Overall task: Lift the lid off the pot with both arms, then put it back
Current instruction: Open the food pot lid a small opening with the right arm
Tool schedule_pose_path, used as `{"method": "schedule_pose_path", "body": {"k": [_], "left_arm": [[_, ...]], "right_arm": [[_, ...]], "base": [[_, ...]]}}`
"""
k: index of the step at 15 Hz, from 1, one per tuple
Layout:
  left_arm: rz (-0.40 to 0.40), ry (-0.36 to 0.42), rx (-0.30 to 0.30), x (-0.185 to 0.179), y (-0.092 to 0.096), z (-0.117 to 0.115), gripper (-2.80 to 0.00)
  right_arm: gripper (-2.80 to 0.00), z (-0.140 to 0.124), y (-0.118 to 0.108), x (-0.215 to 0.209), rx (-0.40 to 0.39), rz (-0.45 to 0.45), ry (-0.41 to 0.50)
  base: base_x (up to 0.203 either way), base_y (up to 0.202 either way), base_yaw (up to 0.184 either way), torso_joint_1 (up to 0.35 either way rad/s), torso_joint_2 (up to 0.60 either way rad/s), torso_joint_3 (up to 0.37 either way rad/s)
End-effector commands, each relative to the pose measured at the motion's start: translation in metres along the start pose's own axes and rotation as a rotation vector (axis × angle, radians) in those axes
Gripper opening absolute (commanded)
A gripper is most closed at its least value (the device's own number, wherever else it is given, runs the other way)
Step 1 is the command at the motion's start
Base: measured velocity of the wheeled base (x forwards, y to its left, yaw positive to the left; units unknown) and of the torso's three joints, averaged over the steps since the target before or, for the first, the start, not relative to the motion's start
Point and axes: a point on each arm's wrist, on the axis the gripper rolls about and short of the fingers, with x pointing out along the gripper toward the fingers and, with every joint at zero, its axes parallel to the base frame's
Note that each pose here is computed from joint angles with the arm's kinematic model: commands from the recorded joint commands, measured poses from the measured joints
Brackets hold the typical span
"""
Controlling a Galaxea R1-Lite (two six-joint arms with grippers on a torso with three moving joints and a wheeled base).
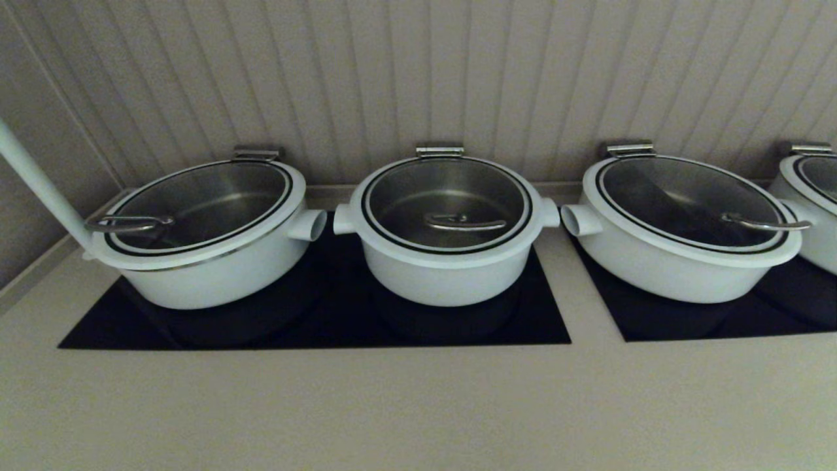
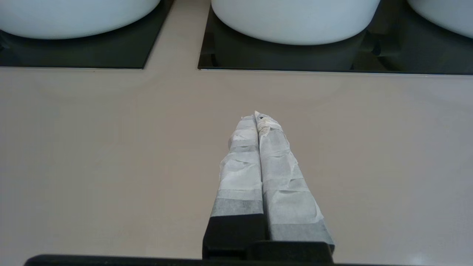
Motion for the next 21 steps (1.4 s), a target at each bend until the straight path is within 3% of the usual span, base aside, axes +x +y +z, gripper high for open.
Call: {"method": "schedule_pose_path", "body": {"k": [1,21], "left_arm": [[0.0,0.0,0.0,0.0,0.0,0.0,-2.8],[0.0,-0.001,0.0,0.0,0.0,0.0001,-2.8]], "right_arm": [[-2.8,0.0001,0.0,0.0001,0.0,0.001,0.001],[-2.8,0.0,0.0,0.0001,0.0,0.001,0.001]], "base": [[0.0,0.0,0.0,0.0,0.0,0.0],[0.0,0.0,0.0,0.0,0.0,0.0]]}}
